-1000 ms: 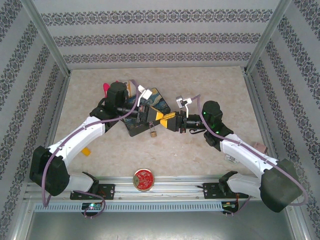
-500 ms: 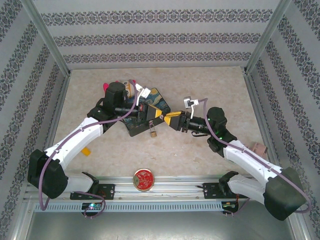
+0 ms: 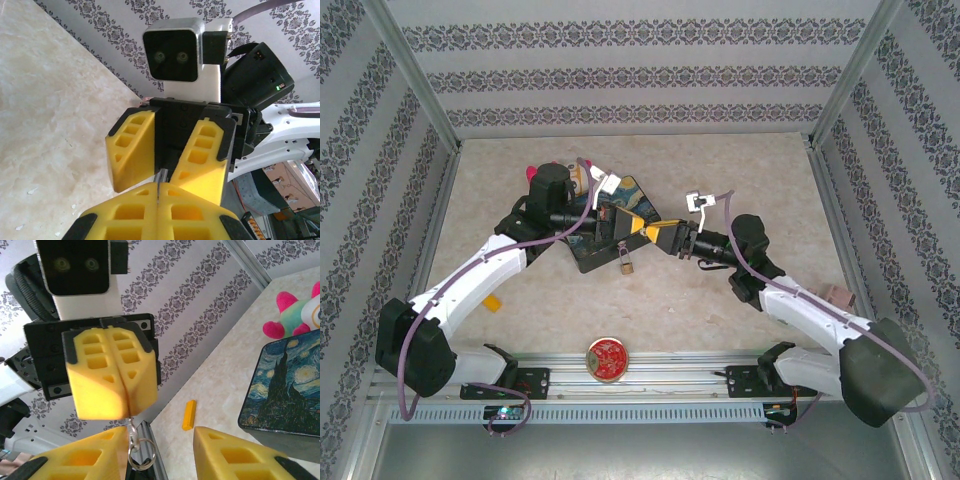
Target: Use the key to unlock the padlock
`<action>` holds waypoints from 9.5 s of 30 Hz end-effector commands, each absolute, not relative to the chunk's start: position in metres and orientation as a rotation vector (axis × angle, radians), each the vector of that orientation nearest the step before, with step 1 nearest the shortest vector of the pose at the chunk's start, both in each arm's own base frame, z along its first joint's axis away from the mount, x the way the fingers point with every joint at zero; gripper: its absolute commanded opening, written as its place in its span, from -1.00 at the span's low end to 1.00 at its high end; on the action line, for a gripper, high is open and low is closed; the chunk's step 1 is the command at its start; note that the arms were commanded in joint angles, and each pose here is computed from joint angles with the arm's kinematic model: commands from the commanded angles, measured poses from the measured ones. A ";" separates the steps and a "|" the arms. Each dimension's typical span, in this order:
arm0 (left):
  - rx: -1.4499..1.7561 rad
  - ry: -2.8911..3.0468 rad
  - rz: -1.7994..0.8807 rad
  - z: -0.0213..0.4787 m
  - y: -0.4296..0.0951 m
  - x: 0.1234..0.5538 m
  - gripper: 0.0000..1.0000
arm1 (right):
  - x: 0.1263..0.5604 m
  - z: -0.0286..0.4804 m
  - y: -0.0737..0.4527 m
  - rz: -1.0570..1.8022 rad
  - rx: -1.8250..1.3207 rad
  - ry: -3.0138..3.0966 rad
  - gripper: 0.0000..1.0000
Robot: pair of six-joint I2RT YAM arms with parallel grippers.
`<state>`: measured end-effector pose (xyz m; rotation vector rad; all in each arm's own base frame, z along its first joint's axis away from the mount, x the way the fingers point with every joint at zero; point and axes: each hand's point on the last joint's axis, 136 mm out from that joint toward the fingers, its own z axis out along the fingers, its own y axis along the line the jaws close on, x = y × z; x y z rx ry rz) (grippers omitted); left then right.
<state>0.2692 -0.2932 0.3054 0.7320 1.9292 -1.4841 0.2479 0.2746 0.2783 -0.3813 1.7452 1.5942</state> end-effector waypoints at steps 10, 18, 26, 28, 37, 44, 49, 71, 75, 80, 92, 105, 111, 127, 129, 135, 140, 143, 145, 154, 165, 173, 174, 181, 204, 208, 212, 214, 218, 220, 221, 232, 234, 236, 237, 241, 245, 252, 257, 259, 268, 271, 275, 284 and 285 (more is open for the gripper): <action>0.753 1.861 -1.503 0.321 -0.298 0.270 -1.00 | 0.242 0.301 0.287 1.641 -0.450 1.640 -0.28; 0.747 1.857 -1.513 0.322 -0.298 0.270 -1.00 | 0.243 0.300 0.284 1.628 -0.434 1.639 -0.18; 0.746 1.857 -1.515 0.323 -0.297 0.268 -1.00 | 0.248 0.294 0.282 1.608 -0.406 1.651 -0.37; 0.743 1.860 -1.514 0.323 -0.297 0.268 -1.00 | 0.248 0.295 0.280 1.605 -0.406 1.646 -0.42; 0.735 1.853 -1.513 0.324 -0.297 0.269 -1.00 | 0.247 0.293 0.278 1.603 -0.406 1.648 -0.57; 0.735 1.852 -1.532 0.326 -0.297 0.267 -1.00 | 0.254 0.287 0.271 1.577 -0.361 1.663 -0.49; 0.742 1.849 -1.545 0.326 -0.297 0.265 -1.00 | 0.259 0.285 0.267 1.570 -0.337 1.671 -0.50; 0.717 1.843 -1.562 0.325 -0.300 0.270 -1.00 | 0.243 0.308 0.277 1.664 -0.416 1.600 -0.74; 0.715 1.842 -1.561 0.325 -0.299 0.270 -1.00 | 0.243 0.308 0.278 1.673 -0.419 1.595 -0.74; 0.711 1.843 -1.566 0.325 -0.300 0.271 -1.00 | 0.243 0.308 0.279 1.684 -0.422 1.593 -0.62; 0.653 1.858 -1.547 0.324 -0.297 0.278 -0.99 | 0.241 0.309 0.279 1.687 -0.436 1.583 -1.00; 0.197 1.920 -0.989 0.304 -0.229 0.321 0.99 | 0.268 0.233 0.234 1.431 -0.108 1.858 -1.00; 0.136 2.023 -0.704 0.254 -0.223 0.310 0.99 | 0.261 0.198 0.210 1.231 -0.025 2.022 -1.00; 0.013 2.390 -0.263 0.109 -0.239 0.294 0.99 | 0.248 0.136 0.166 0.866 0.074 2.274 -1.00; -0.006 2.409 -0.250 0.097 -0.241 0.293 1.00 | 0.249 0.132 0.164 0.838 0.074 2.296 -1.00; -0.077 2.441 -0.192 0.073 -0.245 0.296 0.85 | 0.251 0.119 0.160 0.769 0.101 2.355 -1.00; -0.139 2.441 -0.107 0.060 -0.240 0.303 0.79 | 0.254 0.114 0.158 0.741 0.114 2.375 -1.00; -0.154 2.418 -0.061 0.057 -0.239 0.310 0.65 | 0.256 0.114 0.157 0.728 0.120 2.376 -1.00; -0.148 2.402 -0.053 0.056 -0.241 0.315 0.59 | 0.257 0.113 0.157 0.721 0.123 2.378 -1.00; -0.159 2.403 -0.028 0.047 -0.252 0.328 0.46 | 0.262 0.116 0.155 0.695 0.130 2.366 -1.00; -0.266 2.429 0.049 0.030 -0.245 0.332 0.11 | 0.262 0.116 0.159 0.706 0.109 2.361 -1.00; -0.346 2.428 0.083 0.023 -0.233 0.331 -0.07 | 0.262 0.116 0.161 0.712 0.101 2.355 -1.00; -0.347 2.429 0.081 0.023 -0.233 0.331 -0.08 | 0.262 0.115 0.162 0.714 0.098 2.356 -1.00; -0.325 2.435 0.062 0.020 -0.239 0.335 -0.09 | 0.265 0.114 0.165 0.711 0.090 2.362 -1.00; -0.235 2.394 0.072 0.021 -0.246 0.356 -0.15 | 0.268 0.115 0.168 0.720 0.088 2.364 -1.00; -0.240 2.384 0.112 0.022 -0.240 0.358 -0.26 | 0.268 0.115 0.168 0.721 0.088 2.364 -1.00; -0.230 2.388 0.102 0.025 -0.242 0.360 -0.44 | 0.267 0.113 0.169 0.722 0.086 2.371 -1.00; -0.223 2.395 0.068 0.029 -0.247 0.360 -0.52 | 0.266 0.111 0.169 0.722 0.083 2.378 -1.00; -0.223 2.411 -0.044 0.038 -0.261 0.360 -0.63 | 0.261 0.103 0.173 0.735 0.064 2.403 -1.00; -0.233 2.411 -0.116 0.045 -0.268 0.359 -0.65 | 0.259 0.098 0.179 0.771 0.053 2.399 -1.00; -0.237 2.407 -0.152 0.049 -0.272 0.360 -0.66 | 0.258 0.096 0.183 0.795 0.045 2.392 -1.00; -0.293 2.396 -0.557 0.075 -0.303 0.355 -0.67 | 0.246 0.073 0.204 0.859 -0.007 2.306 -1.00; -0.304 2.400 -0.609 0.075 -0.308 0.354 -0.67 | 0.245 0.073 0.209 0.870 -0.015 2.288 -1.00; -0.310 2.407 -0.639 0.072 -0.311 0.353 -0.68 | 0.245 0.073 0.215 0.882 -0.020 2.275 -1.00; -0.315 2.413 -0.652 0.071 -0.312 0.352 -0.68 | 0.245 0.072 0.218 0.887 -0.018 2.273 -1.00; -0.355 2.432 -0.703 0.063 -0.316 0.350 -0.68 | 0.248 0.068 0.231 0.925 -0.010 2.265 -1.00; -0.405 2.447 -0.741 0.054 -0.316 0.349 -0.72 | 0.251 0.063 0.242 0.950 0.015 2.256 -1.00; -0.435 2.458 -0.741 0.048 -0.312 0.348 -0.72 | 0.252 0.058 0.248 0.933 0.041 2.246 -1.00; -0.435 2.460 -0.754 0.047 -0.313 0.348 -0.72 | 0.252 0.054 0.248 0.932 0.046 2.255 -1.00; -0.434 2.461 -0.756 0.046 -0.314 0.348 -0.72 | 0.253 0.054 0.251 0.943 0.051 2.254 -1.00; -0.437 2.467 -0.756 0.043 -0.313 0.347 -0.72 | 0.255 0.057 0.267 0.997 0.040 2.208 -1.00; -0.440 2.466 -0.754 0.043 -0.312 0.347 -0.72 | 0.256 0.058 0.270 1.007 0.039 2.198 -1.00; -0.443 2.464 -0.755 0.043 -0.311 0.347 -0.72 | 0.257 0.060 0.269 1.012 0.044 2.188 -1.00; -0.443 2.464 -0.776 0.043 -0.313 0.347 -0.72 | 0.259 0.060 0.269 1.008 0.060 2.182 -1.00; -0.441 2.463 -0.777 0.044 -0.313 0.348 -0.72 | 0.259 0.060 0.269 1.010 0.062 2.183 -1.00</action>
